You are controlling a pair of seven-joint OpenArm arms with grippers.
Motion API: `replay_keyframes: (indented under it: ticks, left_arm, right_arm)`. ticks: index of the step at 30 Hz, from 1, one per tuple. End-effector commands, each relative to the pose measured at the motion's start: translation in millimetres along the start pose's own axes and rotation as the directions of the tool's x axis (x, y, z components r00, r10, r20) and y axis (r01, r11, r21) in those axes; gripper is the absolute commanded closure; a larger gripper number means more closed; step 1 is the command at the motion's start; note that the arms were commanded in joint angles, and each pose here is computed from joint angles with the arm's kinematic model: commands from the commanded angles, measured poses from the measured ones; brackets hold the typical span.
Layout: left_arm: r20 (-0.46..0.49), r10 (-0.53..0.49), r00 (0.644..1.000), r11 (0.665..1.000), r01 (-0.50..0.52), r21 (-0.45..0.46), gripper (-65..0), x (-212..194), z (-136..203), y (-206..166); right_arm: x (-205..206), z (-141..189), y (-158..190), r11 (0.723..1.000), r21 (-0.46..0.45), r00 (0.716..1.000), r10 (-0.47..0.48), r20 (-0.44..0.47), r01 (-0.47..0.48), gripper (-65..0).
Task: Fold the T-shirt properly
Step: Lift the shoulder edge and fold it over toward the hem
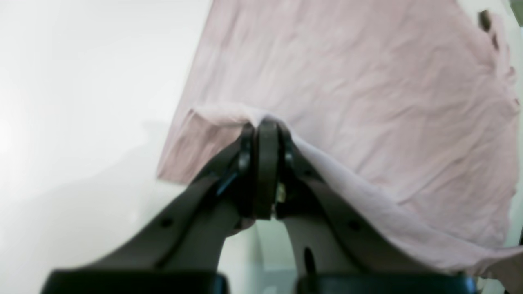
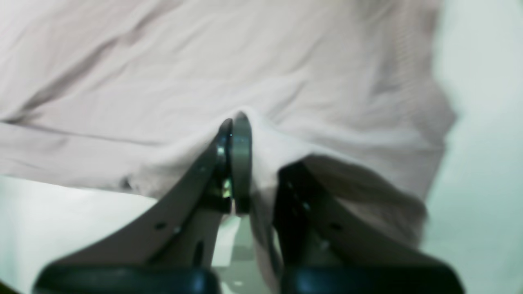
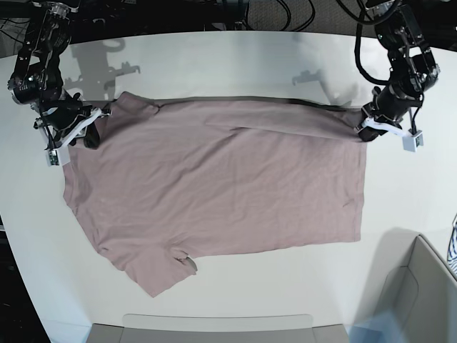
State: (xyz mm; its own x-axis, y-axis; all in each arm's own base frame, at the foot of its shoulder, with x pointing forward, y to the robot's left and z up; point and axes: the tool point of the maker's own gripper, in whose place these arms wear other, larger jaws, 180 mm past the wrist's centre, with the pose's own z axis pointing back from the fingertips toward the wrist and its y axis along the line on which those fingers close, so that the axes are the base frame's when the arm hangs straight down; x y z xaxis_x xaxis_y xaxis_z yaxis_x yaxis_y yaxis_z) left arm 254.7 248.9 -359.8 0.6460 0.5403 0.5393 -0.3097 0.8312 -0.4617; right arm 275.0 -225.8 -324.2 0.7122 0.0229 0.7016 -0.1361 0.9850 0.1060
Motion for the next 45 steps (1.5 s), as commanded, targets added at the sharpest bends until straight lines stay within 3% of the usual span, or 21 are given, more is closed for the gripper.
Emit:
replay_keyframes:
  ticks: [1,13,24,35,42,45]
  left_arm:
    - [0.031,-0.015,0.999,1.0,0.015,-0.011,0.0,11.2,3.8,-3.4]
    - [0.06,-0.01,0.998,1.0,0.011,-0.016,0.0,43.4,-9.7,-0.7]
    - [0.049,0.09,0.995,0.995,-0.088,-0.042,0.0,62.7,-41.4,1.7]
    - [0.025,0.174,0.984,0.983,-0.172,-0.064,0.0,76.6,-68.2,0.1]
    - [0.037,0.01,0.999,0.999,-0.011,0.04,0.0,72.2,-86.1,-2.0]
    - [0.047,-0.014,0.999,0.999,0.012,0.048,0.0,72.1,-89.0,-4.4]
  right_arm:
    - [15.7,3.2,-5.1,1.0,-0.016,0.999,0.021,0.045,-0.02,0.0]
    - [31.1,-19.2,-35.0,0.997,-0.055,0.995,-0.044,0.086,0.048,0.0]
    - [60.9,-42.9,-56.0,0.992,-0.05,0.988,-0.108,0.107,0.114,0.0]
    - [66.4,-79.5,-59.3,0.995,-0.024,0.994,-0.092,0.066,0.094,0.0]
    - [80.1,-88.8,-60.3,0.995,-0.015,0.991,-0.099,0.09,0.101,0.0]
    - [78.6,-95.6,-62.1,0.997,-0.023,0.995,-0.069,0.07,0.071,0.0]
